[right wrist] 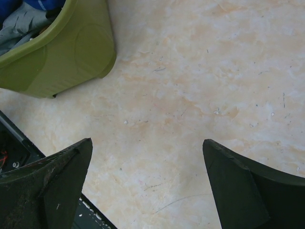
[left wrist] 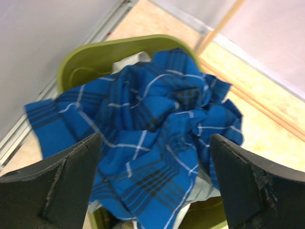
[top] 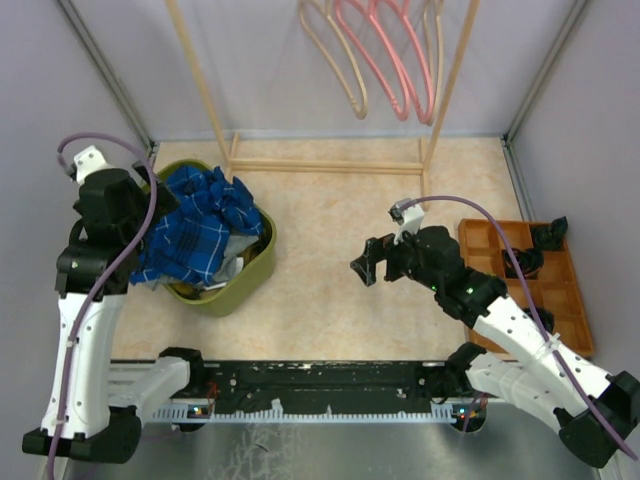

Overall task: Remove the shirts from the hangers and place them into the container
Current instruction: Place the shirt in the bin.

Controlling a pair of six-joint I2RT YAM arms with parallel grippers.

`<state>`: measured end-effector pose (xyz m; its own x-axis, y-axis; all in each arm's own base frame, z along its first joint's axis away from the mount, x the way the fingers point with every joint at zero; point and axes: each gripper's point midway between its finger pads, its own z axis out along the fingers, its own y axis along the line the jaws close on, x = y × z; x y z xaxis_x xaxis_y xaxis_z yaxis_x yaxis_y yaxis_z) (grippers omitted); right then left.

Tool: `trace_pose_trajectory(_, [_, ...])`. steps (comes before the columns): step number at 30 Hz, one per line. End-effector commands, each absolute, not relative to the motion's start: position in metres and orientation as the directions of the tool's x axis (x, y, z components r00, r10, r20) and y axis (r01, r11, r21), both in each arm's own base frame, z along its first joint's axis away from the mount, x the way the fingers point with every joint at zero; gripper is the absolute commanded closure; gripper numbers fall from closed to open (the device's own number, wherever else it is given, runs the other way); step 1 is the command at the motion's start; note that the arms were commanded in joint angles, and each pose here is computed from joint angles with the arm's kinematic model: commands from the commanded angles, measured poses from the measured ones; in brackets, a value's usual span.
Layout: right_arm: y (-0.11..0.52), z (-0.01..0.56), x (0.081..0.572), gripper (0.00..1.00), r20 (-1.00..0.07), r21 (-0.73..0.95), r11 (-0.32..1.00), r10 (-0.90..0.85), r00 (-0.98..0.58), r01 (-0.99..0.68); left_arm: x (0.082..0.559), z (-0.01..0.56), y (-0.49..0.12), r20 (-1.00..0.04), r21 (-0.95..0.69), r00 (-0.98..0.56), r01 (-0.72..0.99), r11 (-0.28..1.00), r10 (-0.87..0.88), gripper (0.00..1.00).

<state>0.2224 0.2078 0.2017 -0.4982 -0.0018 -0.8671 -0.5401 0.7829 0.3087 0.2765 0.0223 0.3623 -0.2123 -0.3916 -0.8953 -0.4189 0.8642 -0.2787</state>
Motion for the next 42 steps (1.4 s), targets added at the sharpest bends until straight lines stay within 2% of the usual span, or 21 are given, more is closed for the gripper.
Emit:
trace_pose_trajectory(1, [0.214,0.229,0.226,0.01,-0.897,0.311,0.762,0.038,-0.440,-0.568,0.247,0.331,0.053,-0.881,-0.211,-0.221,-0.607,0.766,-0.418,0.01])
trace_pose_trajectory(8, [0.213,0.226,0.226,0.01,-0.896,0.307,0.765,0.032,-0.443,-0.566,0.220,0.293,0.069,-0.830,-0.212,-0.182,-0.771,0.601,-0.527,0.01])
trace_pose_trajectory(15, [0.216,0.225,0.231,0.01,-0.903,0.312,0.763,0.054,-0.426,-0.566,0.228,0.274,0.069,-0.831,-0.234,-0.150,-0.779,0.582,-0.536,0.01])
trace_pose_trajectory(18, [0.213,0.225,0.240,0.01,-0.903,0.343,0.783,0.122,-0.412,-0.519,0.228,0.261,0.069,-0.821,-0.219,-0.162,-0.796,0.564,-0.547,0.01])
trace_pose_trajectory(21, [0.198,0.221,0.254,0.01,-0.890,0.387,0.834,0.227,-0.395,-0.394,0.226,0.242,0.066,-0.802,-0.220,-0.174,-0.803,0.554,-0.572,0.01])
trace_pose_trajectory(22, [0.189,0.216,0.259,0.01,-0.884,0.402,0.854,0.267,-0.384,-0.330,0.234,0.236,0.059,-0.791,-0.259,-0.167,-0.780,0.570,-0.588,0.02])
trace_pose_trajectory(24, [0.182,0.213,0.263,0.01,-0.868,0.443,0.855,0.333,-0.369,-0.270,0.250,0.218,0.039,-0.765,-0.286,-0.246,-0.699,0.656,-0.595,0.04])
trace_pose_trajectory(27, [0.179,0.220,0.267,0.01,-0.876,0.441,0.858,0.347,-0.336,-0.265,0.258,0.196,0.021,-0.720,-0.311,-0.313,-0.653,0.691,-0.620,0.18])
trace_pose_trajectory(30, [0.175,0.225,0.268,0.01,-0.884,0.423,0.871,0.336,-0.325,-0.249,0.266,0.197,0.015,-0.722,-0.330,-0.321,-0.618,0.713,-0.613,0.44])
trace_pose_trajectory(35, [0.168,0.228,0.265,0.01,-0.884,0.427,0.873,0.348,-0.313,-0.235,0.286,0.226,0.011,-0.772,-0.334,-0.315,-0.539,0.774,-0.552,0.79])
trace_pose_trajectory(38, [0.167,0.229,0.263,0.01,-0.883,0.434,0.869,0.356,-0.306,-0.240,0.293,0.237,0.014,-0.791,-0.291,-0.336,-0.528,0.798,-0.511,0.89])
trace_pose_trajectory(42, [0.168,0.224,0.264,0.01,-0.881,0.434,0.870,0.355,-0.313,-0.234,0.305,0.232,0.005,-0.787,-0.242,-0.417,-0.467,0.850,-0.454,0.92])
